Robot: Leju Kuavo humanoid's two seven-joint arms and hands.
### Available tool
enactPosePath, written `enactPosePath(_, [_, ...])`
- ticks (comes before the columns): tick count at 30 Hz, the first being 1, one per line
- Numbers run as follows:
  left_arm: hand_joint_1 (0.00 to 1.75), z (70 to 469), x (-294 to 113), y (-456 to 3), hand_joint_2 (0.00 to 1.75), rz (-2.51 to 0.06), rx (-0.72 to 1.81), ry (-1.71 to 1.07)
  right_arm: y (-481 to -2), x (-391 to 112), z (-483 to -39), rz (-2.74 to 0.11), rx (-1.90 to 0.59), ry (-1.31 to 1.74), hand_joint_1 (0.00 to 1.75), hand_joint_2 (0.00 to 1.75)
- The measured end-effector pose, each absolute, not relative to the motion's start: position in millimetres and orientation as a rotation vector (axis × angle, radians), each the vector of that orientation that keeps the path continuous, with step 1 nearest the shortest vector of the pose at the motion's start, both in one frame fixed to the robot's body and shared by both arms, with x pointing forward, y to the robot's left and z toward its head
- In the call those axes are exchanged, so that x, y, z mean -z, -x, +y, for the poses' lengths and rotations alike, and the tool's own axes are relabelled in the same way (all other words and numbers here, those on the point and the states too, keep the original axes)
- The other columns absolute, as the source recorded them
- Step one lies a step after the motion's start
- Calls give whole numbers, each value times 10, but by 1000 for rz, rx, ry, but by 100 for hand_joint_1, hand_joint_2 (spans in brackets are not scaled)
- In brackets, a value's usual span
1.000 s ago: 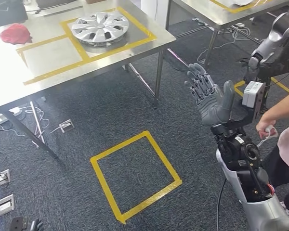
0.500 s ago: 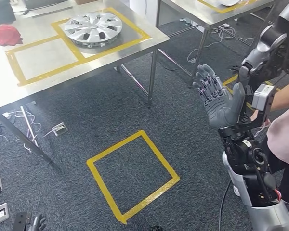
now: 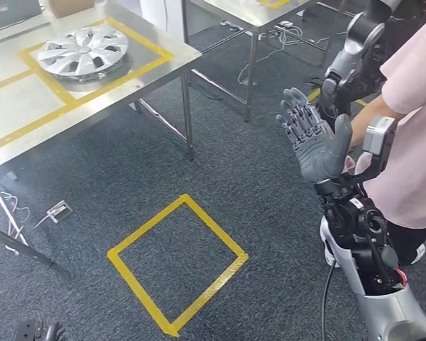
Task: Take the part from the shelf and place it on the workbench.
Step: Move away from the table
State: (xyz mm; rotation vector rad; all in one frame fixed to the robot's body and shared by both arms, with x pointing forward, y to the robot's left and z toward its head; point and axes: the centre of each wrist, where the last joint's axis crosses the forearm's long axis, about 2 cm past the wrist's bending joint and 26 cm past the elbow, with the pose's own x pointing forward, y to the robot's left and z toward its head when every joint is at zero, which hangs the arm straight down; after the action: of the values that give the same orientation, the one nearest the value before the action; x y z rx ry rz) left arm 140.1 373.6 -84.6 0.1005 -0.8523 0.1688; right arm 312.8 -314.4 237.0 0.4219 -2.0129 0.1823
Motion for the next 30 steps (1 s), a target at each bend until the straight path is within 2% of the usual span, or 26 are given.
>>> enactPosePath(30, [0,3727,853,-1383,0,-850,-169,-107,-3160,-2401,-3142,-2023,-190,-426,0,0])
